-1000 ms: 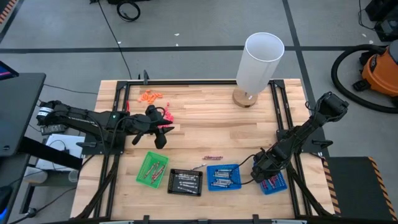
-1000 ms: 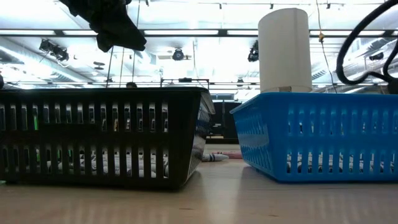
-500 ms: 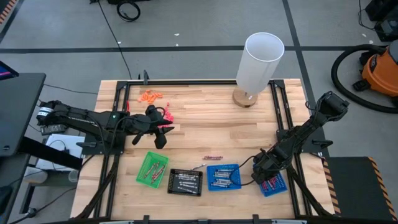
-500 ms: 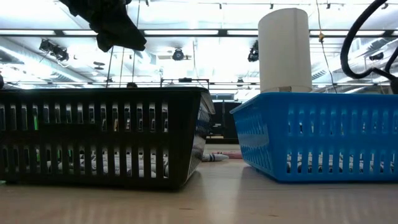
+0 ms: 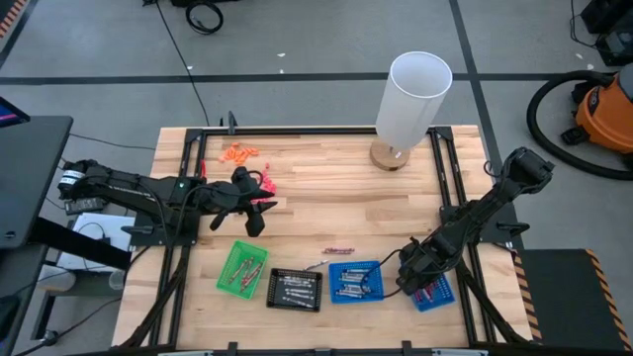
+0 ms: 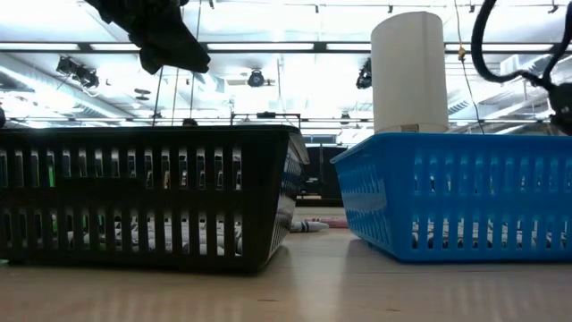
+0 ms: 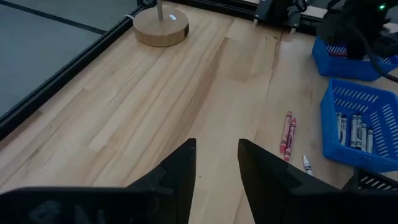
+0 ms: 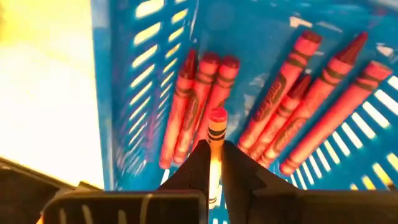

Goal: Sort crayons
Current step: Put the pink crayon into the green basket

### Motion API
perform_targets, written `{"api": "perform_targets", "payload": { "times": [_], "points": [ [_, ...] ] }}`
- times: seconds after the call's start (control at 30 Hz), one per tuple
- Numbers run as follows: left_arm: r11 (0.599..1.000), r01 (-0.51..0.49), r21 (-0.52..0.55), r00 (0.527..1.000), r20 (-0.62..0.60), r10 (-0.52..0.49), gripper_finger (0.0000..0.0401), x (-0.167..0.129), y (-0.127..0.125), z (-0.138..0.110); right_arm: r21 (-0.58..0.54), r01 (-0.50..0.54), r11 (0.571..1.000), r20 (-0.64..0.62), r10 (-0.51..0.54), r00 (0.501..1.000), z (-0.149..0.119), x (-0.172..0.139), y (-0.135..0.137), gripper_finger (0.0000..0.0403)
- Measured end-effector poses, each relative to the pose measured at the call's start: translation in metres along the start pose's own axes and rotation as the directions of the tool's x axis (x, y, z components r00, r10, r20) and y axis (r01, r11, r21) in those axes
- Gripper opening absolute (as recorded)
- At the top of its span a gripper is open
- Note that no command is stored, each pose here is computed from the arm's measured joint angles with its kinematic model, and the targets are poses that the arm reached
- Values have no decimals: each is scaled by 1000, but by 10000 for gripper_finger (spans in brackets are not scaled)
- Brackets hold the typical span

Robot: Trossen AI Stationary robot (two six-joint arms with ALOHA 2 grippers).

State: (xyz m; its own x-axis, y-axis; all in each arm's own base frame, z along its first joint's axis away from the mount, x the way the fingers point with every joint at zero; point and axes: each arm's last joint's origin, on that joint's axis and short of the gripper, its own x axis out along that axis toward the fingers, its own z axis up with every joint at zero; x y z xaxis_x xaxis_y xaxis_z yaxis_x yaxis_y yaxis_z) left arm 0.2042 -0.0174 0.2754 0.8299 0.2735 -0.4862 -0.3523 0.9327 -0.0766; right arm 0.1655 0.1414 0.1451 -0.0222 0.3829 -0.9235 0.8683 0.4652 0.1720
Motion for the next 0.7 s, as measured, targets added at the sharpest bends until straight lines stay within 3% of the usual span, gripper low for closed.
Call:
{"api": "perform_targets", "payload": {
  "times": [0.27,0.47,0.7],
  "points": [
    [995,101,-7,994,-33,-101,130,0,-3,-1,0,64,998,27,-64,998,-5,-18,7,30],
    [988,155,-19,988,-14,-155,130,0,-5,2,-16,32,999,88,-30,996,-2,-39,17,30],
    [983,184,-31,983,34,-183,130,-1,-7,7,-65,-25,998,242,40,969,9,-76,26,31]
  ]
}}
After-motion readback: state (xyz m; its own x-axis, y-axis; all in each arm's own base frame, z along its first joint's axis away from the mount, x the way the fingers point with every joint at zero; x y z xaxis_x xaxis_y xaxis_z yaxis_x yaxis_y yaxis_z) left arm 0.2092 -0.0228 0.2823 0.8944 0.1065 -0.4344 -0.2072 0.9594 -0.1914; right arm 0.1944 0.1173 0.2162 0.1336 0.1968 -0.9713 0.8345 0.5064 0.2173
